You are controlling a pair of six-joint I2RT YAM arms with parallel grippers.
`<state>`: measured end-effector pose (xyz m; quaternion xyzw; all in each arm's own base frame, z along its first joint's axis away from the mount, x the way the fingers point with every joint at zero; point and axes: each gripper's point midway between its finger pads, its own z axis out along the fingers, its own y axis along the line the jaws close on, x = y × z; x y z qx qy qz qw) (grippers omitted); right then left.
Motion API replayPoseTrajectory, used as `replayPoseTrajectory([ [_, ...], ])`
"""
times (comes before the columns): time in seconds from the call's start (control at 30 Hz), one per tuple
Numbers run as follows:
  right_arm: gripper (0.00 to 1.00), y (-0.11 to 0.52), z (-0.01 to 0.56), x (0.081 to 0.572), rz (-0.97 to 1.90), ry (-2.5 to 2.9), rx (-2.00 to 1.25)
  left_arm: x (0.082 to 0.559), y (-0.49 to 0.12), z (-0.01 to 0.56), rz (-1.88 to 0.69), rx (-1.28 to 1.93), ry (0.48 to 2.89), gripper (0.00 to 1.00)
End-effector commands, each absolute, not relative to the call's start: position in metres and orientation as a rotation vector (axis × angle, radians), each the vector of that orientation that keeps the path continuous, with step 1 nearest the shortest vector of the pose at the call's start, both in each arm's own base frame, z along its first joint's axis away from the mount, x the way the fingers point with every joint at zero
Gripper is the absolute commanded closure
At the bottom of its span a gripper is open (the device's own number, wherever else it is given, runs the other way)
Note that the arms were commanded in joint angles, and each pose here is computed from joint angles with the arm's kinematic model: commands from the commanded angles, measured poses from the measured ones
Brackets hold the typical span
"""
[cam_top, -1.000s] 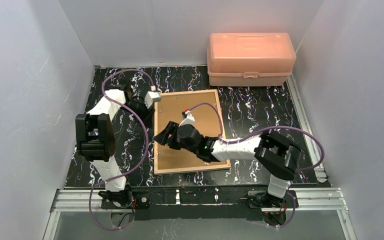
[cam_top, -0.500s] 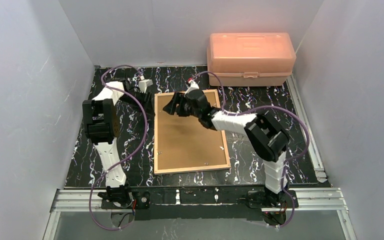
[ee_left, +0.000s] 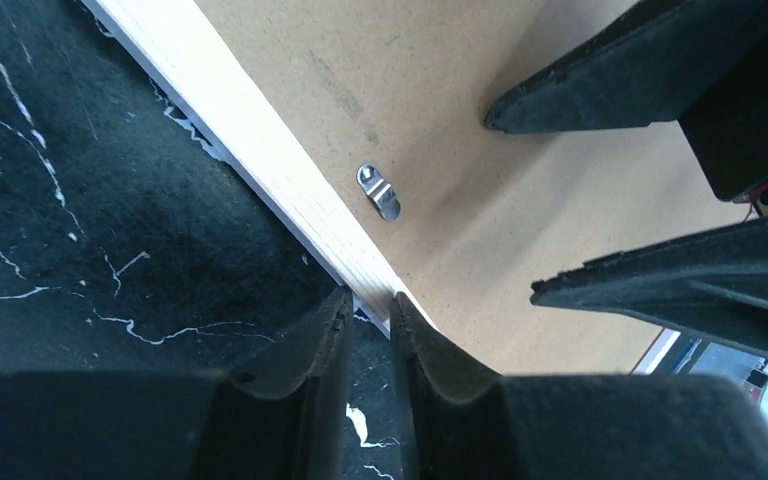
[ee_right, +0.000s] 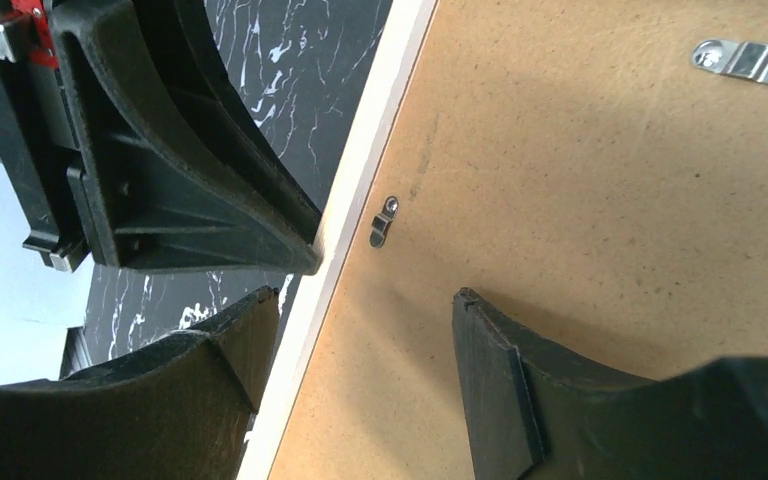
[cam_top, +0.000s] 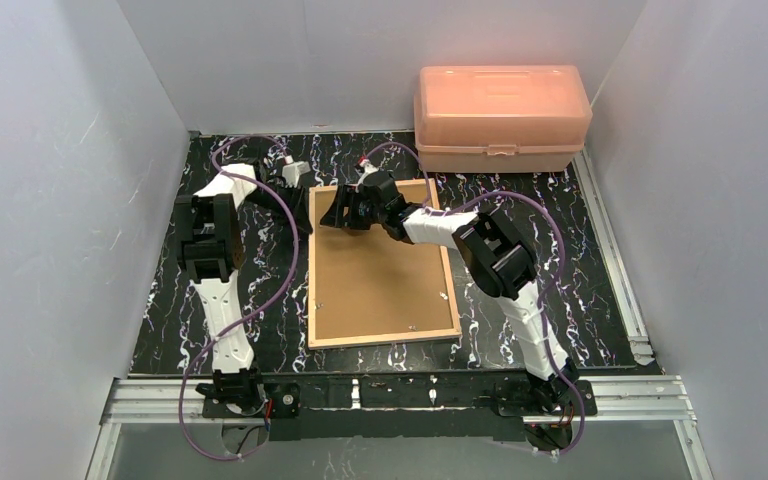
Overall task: Put the photo into the frame
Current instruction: Install the photo frame at the center of the board.
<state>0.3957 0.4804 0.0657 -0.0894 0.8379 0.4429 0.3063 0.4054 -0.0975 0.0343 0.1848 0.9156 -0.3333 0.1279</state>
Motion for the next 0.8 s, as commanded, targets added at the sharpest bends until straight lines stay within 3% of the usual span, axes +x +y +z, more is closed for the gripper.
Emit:
replayPoseTrajectory([
  [0.0, 0.28, 0.492, 0.092, 0.402, 1.254, 2.132, -0.266, 0.411, -0.095, 0.03, -0.928, 0.558, 2.667, 0.82],
  [0.2, 0.28, 0.479, 0.101, 0.395, 1.255, 2.113, -0.257, 0.38, -0.129, 0.026, -0.979, 0.784, 2.659, 0.93],
  [0.37, 0.28, 0.461, 0.104, 0.383, 1.237, 2.122, -0.261, 0.354, -0.147, 0.033, -1.013, 0.881, 2.642, 0.96],
  [0.63, 0.28, 0.434, 0.1, 0.378, 1.208, 2.142, -0.243, 0.333, -0.149, 0.036, -1.069, 0.826, 2.7, 0.95],
  [0.77, 0.28, 0.424, 0.104, 0.384, 1.217, 2.12, -0.249, 0.343, -0.151, 0.054, -1.148, 0.664, 2.682, 0.87],
])
